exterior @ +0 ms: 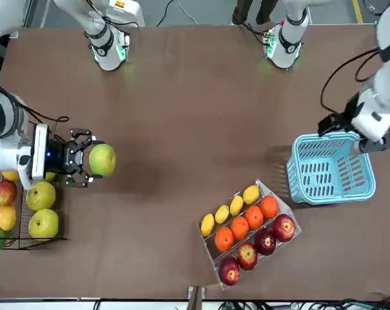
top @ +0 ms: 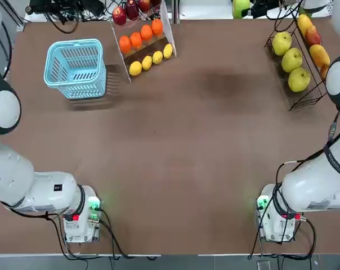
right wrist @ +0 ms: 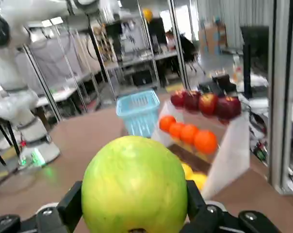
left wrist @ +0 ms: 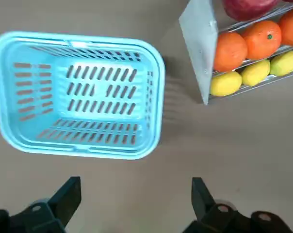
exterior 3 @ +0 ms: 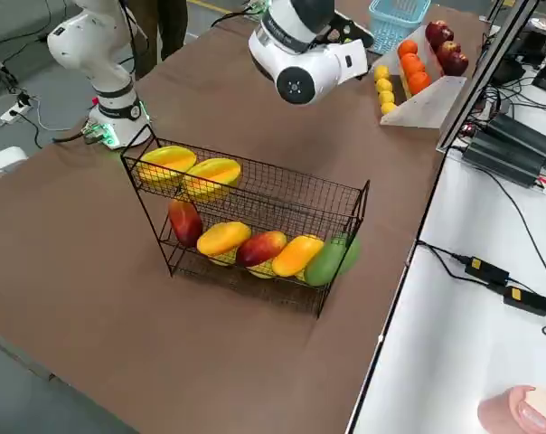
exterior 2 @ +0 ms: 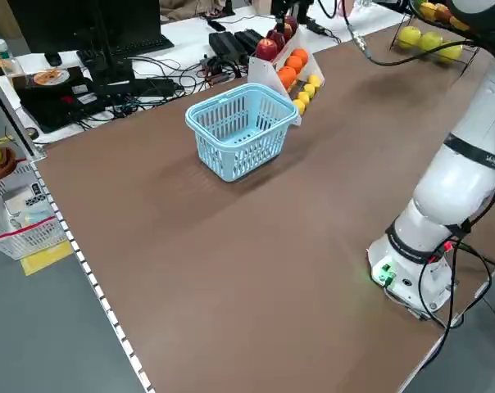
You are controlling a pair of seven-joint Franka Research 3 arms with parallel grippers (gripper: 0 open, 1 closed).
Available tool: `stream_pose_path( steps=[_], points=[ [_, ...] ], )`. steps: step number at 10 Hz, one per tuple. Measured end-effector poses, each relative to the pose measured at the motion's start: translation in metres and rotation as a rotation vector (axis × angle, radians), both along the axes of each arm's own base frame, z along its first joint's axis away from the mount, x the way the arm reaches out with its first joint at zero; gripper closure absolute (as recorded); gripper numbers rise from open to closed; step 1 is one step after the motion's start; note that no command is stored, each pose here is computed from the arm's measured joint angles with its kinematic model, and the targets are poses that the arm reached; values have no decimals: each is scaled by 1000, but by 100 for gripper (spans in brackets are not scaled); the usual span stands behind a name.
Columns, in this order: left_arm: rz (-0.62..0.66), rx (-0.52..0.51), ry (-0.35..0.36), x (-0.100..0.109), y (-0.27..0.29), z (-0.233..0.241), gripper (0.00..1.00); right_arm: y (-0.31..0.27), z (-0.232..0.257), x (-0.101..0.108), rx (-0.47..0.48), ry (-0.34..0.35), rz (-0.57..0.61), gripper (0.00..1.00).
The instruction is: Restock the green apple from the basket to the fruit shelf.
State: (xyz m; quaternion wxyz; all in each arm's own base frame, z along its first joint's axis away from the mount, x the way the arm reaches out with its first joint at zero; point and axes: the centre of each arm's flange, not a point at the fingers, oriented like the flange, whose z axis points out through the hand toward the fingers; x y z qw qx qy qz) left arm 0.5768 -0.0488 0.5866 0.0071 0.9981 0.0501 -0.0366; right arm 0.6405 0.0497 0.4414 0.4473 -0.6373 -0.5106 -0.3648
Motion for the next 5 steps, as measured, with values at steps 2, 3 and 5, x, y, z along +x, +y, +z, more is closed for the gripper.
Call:
stream_pose_path(
  steps=[2, 3, 5],
  points=[
    [-33, 1, -37, -5, 5, 33, 0, -15, 12, 7, -198, -2, -23, 13],
    [-52, 2, -55, -10, -6, 45, 0, -21, 21, 11, -286, 8, -38, 13],
    [-100, 0, -59, -16, -9, 53, 0, -31, 35, 16, -440, 60, -89, 13]
  ],
)
